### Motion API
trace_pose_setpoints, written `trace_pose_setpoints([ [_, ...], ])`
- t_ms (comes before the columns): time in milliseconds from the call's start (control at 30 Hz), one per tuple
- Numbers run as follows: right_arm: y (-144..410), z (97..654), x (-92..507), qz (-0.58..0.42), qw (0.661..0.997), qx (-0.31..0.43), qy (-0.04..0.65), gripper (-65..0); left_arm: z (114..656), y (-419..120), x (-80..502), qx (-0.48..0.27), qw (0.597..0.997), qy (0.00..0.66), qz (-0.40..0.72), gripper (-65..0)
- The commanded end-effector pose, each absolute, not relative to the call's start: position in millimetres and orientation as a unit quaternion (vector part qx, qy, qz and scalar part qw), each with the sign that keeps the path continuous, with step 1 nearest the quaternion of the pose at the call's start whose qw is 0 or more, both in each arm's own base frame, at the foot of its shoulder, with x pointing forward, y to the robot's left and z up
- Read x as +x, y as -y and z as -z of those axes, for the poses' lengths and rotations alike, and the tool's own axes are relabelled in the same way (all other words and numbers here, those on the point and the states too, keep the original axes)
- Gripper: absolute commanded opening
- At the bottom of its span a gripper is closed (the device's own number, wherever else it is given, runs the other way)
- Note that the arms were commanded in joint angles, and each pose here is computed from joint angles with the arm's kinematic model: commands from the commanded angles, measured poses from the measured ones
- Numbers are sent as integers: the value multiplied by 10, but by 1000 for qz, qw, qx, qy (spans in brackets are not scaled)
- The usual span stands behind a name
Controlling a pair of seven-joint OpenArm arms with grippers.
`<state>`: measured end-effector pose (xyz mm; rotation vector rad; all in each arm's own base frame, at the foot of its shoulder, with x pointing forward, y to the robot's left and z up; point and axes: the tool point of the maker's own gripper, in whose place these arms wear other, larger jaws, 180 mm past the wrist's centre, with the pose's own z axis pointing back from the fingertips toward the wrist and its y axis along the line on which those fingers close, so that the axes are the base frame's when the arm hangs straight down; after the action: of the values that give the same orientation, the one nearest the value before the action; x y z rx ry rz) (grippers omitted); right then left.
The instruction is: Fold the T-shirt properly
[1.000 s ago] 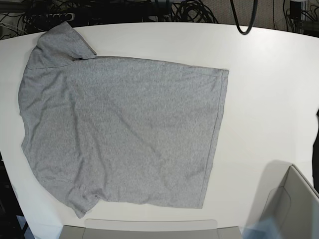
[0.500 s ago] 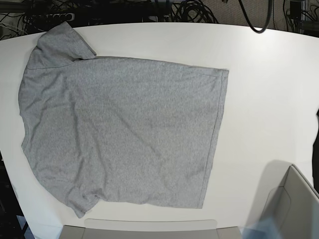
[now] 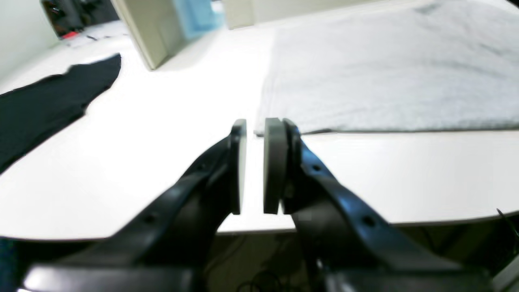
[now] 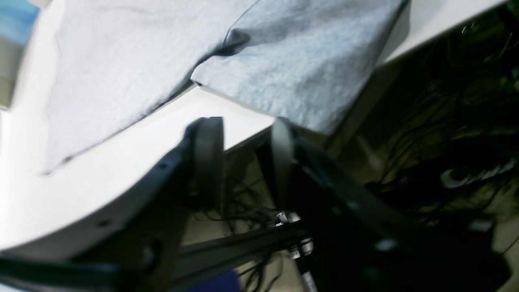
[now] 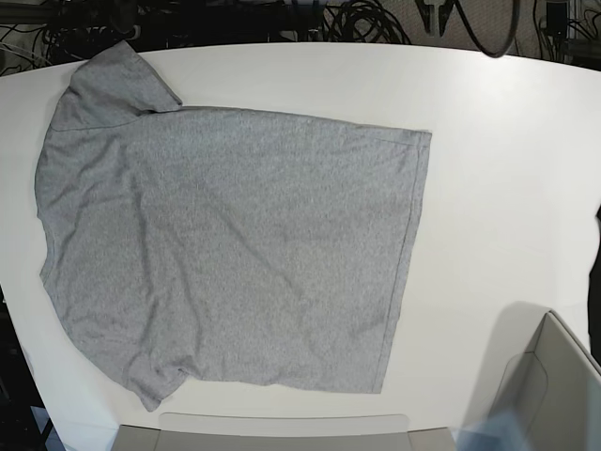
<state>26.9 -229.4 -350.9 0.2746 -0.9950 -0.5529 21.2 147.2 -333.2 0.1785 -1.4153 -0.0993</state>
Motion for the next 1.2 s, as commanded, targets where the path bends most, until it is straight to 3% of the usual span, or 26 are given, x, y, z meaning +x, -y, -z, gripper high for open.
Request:
trace_pose_setpoints([
  [0,2346,3472,241,267,831,125,472,-409,3259,-1485,185,84,750,654,44,-544],
  [333,2757,3438,374,324,809,98,480,-408,3355,-1492,205,84,765,638,41,-522],
  [633,3219,3512,456,363,809,74,455,-408,3391,-1504,207,85,771,630,40,-522],
  [900,3157,3510,701,331,809,169,455,-409,3439,-1512,262,86,773,627,38,-522],
  [1167,3266,3808,871,324,819,173,440,-409,3440,-1497,262,84,774,627,37,-522],
])
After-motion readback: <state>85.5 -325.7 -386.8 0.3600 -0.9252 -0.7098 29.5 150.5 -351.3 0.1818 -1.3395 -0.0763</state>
